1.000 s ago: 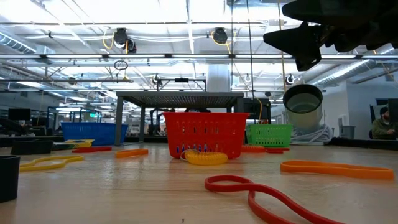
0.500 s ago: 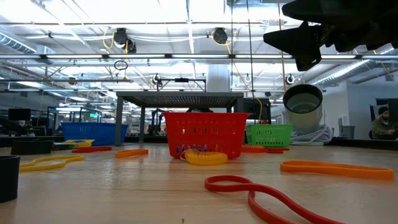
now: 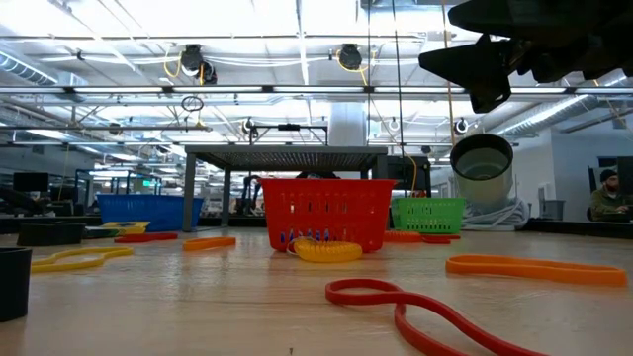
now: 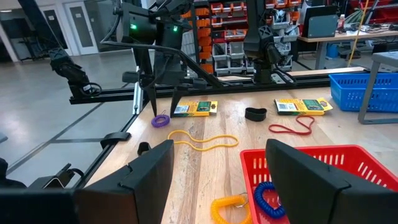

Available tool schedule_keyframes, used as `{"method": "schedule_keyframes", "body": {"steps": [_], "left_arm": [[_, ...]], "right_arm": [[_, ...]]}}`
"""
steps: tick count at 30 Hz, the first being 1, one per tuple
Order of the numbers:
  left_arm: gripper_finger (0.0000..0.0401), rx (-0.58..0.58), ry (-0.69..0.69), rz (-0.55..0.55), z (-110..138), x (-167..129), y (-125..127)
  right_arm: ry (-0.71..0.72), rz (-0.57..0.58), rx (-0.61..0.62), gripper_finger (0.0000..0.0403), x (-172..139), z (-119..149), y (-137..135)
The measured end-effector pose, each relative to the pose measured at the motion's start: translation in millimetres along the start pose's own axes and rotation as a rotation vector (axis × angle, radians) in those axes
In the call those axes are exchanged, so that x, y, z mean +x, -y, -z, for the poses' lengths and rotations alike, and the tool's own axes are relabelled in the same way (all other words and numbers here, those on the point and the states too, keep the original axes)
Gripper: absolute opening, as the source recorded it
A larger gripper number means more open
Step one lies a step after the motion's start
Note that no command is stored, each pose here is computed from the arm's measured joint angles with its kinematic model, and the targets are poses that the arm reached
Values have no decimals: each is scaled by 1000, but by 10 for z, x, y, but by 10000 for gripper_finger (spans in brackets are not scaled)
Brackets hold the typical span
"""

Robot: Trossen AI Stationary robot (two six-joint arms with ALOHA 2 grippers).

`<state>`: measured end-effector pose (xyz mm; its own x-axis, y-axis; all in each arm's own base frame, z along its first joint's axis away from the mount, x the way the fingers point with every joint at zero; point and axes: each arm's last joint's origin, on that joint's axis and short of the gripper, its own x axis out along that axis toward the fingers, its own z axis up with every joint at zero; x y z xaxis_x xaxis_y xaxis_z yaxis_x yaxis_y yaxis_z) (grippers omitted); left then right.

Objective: Pick & Place Office Desk Supplies
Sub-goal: Put the purple spring keychain into the red basket

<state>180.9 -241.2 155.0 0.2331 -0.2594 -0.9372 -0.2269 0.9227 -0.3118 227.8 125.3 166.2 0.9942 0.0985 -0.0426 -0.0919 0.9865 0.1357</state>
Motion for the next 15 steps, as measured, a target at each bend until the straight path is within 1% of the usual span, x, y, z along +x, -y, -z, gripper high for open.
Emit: {"method": "schedule_keyframes", "body": {"steps": [4, 10, 15], "left_arm": [[170, -14, -3, -4, 1, 18, 0], [170, -18, -49, -27, 21, 124, -14], [170, -22, -42, -30, 18, 128, -14]], "right_arm": [[0, 0, 0, 247, 0, -1, 0], [0, 0, 0, 247, 0, 0, 0], [0, 0, 0, 247, 0, 0, 0]]}}
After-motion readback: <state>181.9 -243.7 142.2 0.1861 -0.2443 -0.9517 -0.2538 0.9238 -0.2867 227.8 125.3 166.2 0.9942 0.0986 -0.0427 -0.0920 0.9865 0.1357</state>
